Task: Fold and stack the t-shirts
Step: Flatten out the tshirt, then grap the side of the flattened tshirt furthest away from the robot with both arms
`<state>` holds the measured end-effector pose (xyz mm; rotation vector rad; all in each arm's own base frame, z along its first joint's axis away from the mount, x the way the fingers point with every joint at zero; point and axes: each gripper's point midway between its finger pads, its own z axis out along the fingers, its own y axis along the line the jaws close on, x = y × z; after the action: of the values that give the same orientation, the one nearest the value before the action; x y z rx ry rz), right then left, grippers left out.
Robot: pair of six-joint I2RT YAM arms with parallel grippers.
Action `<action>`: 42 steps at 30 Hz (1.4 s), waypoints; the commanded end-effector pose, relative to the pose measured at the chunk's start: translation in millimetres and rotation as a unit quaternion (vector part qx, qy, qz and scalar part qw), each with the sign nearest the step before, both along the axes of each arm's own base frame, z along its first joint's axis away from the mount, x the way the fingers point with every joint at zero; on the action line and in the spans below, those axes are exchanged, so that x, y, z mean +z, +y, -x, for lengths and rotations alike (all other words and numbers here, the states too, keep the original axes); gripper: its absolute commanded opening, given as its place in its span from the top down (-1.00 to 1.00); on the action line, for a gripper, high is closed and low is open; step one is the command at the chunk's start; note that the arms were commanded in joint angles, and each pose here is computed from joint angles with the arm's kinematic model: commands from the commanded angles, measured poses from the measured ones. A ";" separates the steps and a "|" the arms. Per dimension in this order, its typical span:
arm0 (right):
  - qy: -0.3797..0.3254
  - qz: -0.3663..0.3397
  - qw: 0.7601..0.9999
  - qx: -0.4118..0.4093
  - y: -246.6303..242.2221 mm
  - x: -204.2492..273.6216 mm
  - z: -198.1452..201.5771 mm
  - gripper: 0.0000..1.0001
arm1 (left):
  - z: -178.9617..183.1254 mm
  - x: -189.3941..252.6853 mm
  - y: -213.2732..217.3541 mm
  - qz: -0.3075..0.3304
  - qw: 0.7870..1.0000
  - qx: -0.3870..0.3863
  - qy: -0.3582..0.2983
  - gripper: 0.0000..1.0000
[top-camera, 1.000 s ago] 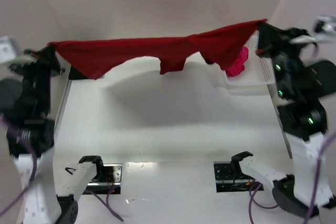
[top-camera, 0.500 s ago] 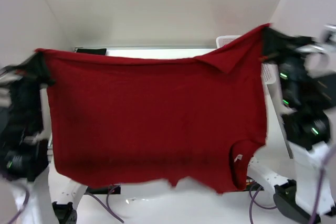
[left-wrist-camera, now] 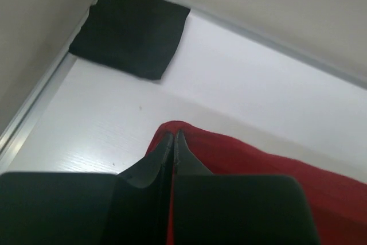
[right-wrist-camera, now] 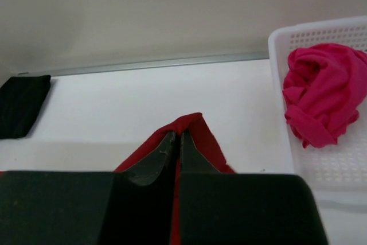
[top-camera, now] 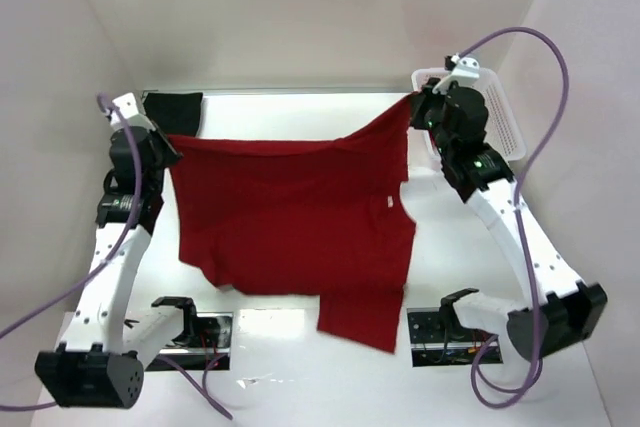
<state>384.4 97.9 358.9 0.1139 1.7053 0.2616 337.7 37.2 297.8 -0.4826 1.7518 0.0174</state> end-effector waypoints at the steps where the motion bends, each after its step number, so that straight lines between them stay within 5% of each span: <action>1: -0.034 0.000 0.999 -0.006 10.4 -5.8 -46.9 0.98 | -28.2 -13.7 8.6 -0.001 1.000 0.025 -0.014 1.00; 8: 0.018 0.013 1.000 -0.017 30.7 -65.8 -122.5 0.98 | -110.4 -76.9 18.0 -0.013 0.997 0.044 0.058 1.00; 13: 0.039 0.022 0.998 -0.036 28.5 -90.2 -164.1 0.98 | -164.4 -78.3 17.8 0.011 0.999 0.030 0.043 1.00; 19: 0.017 0.016 0.998 -0.062 17.5 -65.5 -201.6 0.98 | -226.4 -54.4 37.1 0.012 0.999 0.029 0.022 1.00; 27: -0.012 0.006 0.996 -0.085 -8.0 -37.4 -233.4 0.98 | -255.9 -62.7 72.6 0.032 0.999 0.004 0.041 1.00; 32: -0.003 0.002 0.997 -0.081 -4.5 -48.0 -240.4 0.98 | -263.9 -46.6 72.7 0.022 0.999 -0.005 0.030 1.00; 42: 0.036 0.011 0.997 -0.071 -0.8 -84.4 -240.1 0.98 | -250.6 -88.0 81.0 0.025 0.997 -0.003 0.078 1.00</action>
<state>618.1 103.3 273.6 0.2062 1.7815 0.1408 591.0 108.0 217.3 -0.5351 1.9027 -0.0147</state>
